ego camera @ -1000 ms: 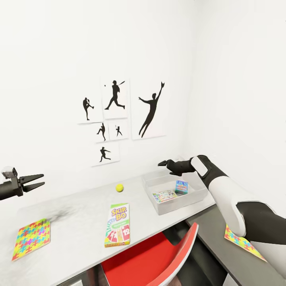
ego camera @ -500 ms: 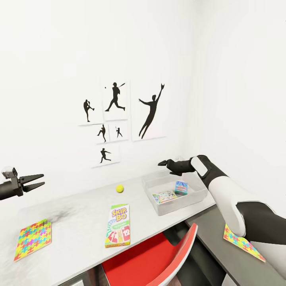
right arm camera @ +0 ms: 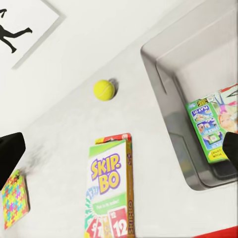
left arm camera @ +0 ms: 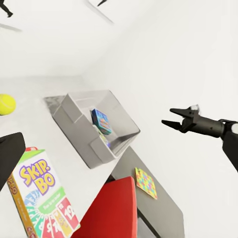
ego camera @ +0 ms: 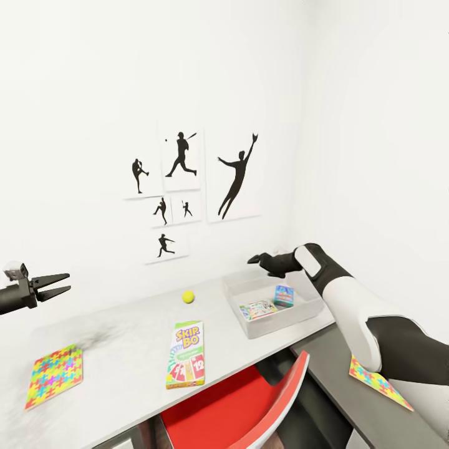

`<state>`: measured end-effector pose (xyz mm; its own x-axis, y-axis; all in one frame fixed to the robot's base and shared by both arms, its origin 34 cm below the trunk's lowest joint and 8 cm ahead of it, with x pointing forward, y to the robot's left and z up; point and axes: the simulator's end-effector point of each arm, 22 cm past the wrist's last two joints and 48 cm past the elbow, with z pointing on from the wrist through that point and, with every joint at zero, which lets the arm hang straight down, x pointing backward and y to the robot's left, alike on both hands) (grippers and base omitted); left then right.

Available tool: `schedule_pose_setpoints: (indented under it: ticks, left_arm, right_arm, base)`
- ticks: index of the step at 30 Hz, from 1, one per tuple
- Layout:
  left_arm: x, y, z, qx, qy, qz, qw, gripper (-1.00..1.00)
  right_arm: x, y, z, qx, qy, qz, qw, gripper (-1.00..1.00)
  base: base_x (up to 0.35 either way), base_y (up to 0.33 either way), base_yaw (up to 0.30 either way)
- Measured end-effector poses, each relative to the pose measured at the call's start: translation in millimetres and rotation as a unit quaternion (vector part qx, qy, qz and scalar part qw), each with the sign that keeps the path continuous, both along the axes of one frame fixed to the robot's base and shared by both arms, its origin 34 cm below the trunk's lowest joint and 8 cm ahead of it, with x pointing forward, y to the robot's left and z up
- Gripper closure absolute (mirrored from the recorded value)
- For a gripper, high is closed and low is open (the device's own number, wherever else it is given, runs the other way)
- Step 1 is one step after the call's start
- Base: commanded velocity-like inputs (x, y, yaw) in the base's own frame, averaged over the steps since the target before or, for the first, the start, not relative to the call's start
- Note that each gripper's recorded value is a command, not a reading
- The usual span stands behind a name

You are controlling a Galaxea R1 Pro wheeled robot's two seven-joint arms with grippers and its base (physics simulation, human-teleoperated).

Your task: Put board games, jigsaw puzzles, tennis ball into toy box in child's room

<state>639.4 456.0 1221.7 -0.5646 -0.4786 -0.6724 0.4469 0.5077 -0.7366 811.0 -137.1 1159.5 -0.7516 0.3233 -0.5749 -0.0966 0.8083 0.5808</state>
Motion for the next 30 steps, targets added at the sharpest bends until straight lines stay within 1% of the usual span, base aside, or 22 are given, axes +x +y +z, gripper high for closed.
schedule_pose_setpoints:
  ticks: [5, 12, 17, 24, 30]
  left_arm:
    - [-1.6, 0.6, 1.2, 0.004, 0.003, 0.002, 1.0000, -1.00]
    - [-2.6, 1.4, -4.2, 0.016, 0.013, 0.002, 0.9998, -1.00]
    - [-2.6, 1.8, -5.1, 0.018, 0.014, 0.003, 0.9997, -1.00]
    - [-2.9, 3.5, -5.0, 0.019, 0.014, 0.004, 0.9997, -1.00]
    - [-3.4, 3.8, -3.8, 0.021, 0.011, 0.004, 0.9997, -1.00]
  right_arm:
    - [-1.9, -0.9, 1.5, -0.004, 0.004, -0.005, 1.0000, -1.00]
    - [-1.8, -1.4, 3.0, -0.004, 0.003, -0.007, 1.0000, -1.00]
    - [-1.7, -1.1, 3.3, -0.004, 0.002, -0.007, 1.0000, -1.00]
    - [-1.4, -1.1, 3.4, -0.003, 0.002, -0.007, 1.0000, -1.00]
    - [-1.9, -1.0, 4.6, -0.003, 0.001, -0.007, 1.0000, -1.00]
  base:
    - [0.000, 0.000, 0.000]
    - [0.000, 0.000, 0.000]
    - [-0.005, 0.000, 0.000]
    - [-0.094, 0.073, -0.002]
    - [-0.020, 0.020, -0.182]
